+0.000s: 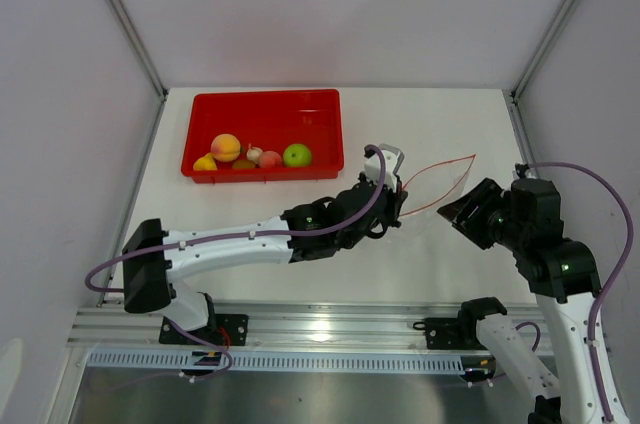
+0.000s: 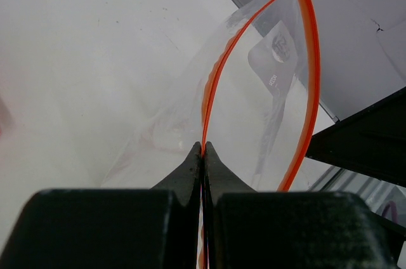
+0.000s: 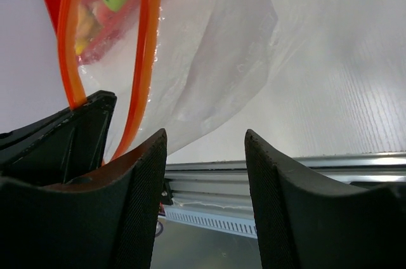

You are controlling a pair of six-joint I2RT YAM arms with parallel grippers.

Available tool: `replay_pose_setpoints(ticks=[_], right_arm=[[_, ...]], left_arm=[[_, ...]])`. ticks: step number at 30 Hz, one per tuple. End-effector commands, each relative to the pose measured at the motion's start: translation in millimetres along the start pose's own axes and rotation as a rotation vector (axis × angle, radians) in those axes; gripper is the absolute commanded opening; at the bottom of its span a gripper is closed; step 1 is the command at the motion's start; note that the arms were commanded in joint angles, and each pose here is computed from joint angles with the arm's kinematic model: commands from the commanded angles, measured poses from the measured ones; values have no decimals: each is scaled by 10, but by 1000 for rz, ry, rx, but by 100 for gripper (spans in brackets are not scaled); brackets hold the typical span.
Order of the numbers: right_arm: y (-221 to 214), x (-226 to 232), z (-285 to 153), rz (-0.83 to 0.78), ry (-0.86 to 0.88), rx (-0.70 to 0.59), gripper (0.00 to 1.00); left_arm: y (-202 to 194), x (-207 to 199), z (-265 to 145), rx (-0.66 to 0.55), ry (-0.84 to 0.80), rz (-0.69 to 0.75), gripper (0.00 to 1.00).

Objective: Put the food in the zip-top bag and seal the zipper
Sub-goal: Open the zipper of the food storage bag at the center of the board.

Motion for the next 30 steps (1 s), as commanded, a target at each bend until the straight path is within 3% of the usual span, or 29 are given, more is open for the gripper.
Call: replay_pose_setpoints(ticks=[1,11,21,24,27,28,30], right_arm=[[72,148,-120,-5,82,-42,54],[161,283,-99,-26,124,-40,54],[158,184,316,-51,98,-7,53],[178,185,372,-86,98,-9,46],[199,182,398,-116,88,-19,31],[203,180,397,-134,89,-23,21],[204,180,387,-153,102,-34,13]], left_arm=[[170,-44,52,-74,-5,-17,1],[125,-50,159,-58,28,26,1],[151,-42,78,-38,24,2,0],[119,-38,59,-16,18,-9,0],[123,-28,24,-8,15,-14,1],[112,-28,15,-2,7,-15,1],[134,-21,-21,-6,-8,-25,0]])
Point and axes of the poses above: each gripper's point midway between its finger pads, its own z axis out along the fingers, its own x axis along the line the jaws close on, y = z × x, the point moved 10 cm from there along -z, back along the fingers, and after that the axes turned 4 degrees about z, right-handed, at the moved point
